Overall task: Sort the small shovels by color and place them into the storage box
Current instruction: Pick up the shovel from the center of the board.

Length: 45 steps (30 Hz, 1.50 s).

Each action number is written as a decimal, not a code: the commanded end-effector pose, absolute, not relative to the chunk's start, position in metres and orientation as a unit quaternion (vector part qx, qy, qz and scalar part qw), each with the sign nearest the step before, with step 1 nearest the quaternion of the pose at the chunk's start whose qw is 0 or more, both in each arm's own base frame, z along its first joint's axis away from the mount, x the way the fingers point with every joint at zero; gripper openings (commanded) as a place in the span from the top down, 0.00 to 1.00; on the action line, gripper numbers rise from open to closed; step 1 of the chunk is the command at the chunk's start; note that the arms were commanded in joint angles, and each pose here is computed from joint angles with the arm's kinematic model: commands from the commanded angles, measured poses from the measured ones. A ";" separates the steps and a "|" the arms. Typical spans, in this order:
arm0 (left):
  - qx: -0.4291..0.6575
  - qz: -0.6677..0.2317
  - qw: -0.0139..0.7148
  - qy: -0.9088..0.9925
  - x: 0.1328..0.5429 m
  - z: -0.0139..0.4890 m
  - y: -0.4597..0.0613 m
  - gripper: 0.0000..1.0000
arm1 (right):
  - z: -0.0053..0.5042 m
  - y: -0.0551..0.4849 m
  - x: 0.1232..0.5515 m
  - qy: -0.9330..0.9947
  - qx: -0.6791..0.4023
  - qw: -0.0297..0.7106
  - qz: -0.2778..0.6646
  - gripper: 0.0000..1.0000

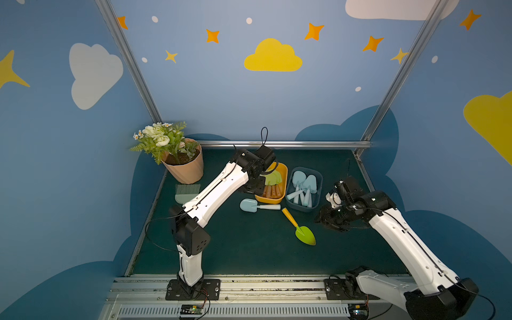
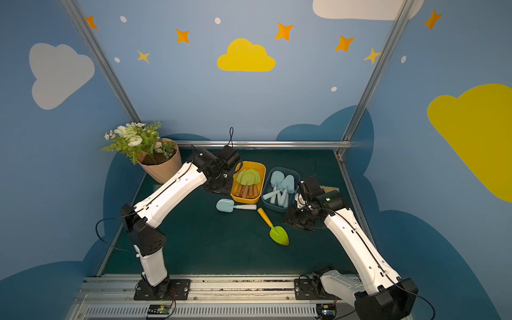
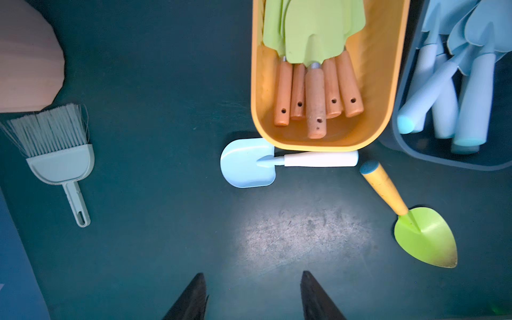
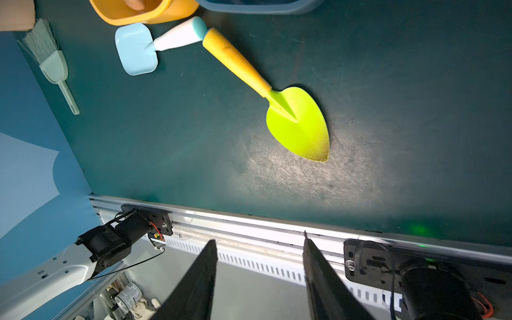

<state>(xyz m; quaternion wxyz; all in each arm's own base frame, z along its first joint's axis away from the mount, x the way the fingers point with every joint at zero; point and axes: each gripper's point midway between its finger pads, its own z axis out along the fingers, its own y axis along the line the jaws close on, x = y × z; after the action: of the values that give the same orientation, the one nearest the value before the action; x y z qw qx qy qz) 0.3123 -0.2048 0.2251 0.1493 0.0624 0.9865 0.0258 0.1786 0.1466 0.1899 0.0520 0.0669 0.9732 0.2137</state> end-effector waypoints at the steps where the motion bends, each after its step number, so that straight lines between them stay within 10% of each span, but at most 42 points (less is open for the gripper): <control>1: 0.036 0.021 0.172 0.984 0.301 0.233 -0.189 0.54 | 0.184 0.156 0.178 0.973 0.073 0.047 0.216 0.49; 21: 0.108 -0.032 0.151 0.982 0.229 0.198 -0.190 0.56 | 0.158 0.168 0.179 0.983 0.050 0.025 0.177 0.48; 45: 0.686 -0.031 0.169 0.707 0.250 0.144 -0.352 0.55 | 0.192 0.092 0.166 0.982 0.068 0.125 0.122 0.48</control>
<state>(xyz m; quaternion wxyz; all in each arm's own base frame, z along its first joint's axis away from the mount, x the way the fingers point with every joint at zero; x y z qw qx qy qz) 0.2481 -0.3416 0.1579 0.1652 0.6038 0.7789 -0.0380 0.1728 0.1060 0.1926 0.1291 0.0753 0.9771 0.1515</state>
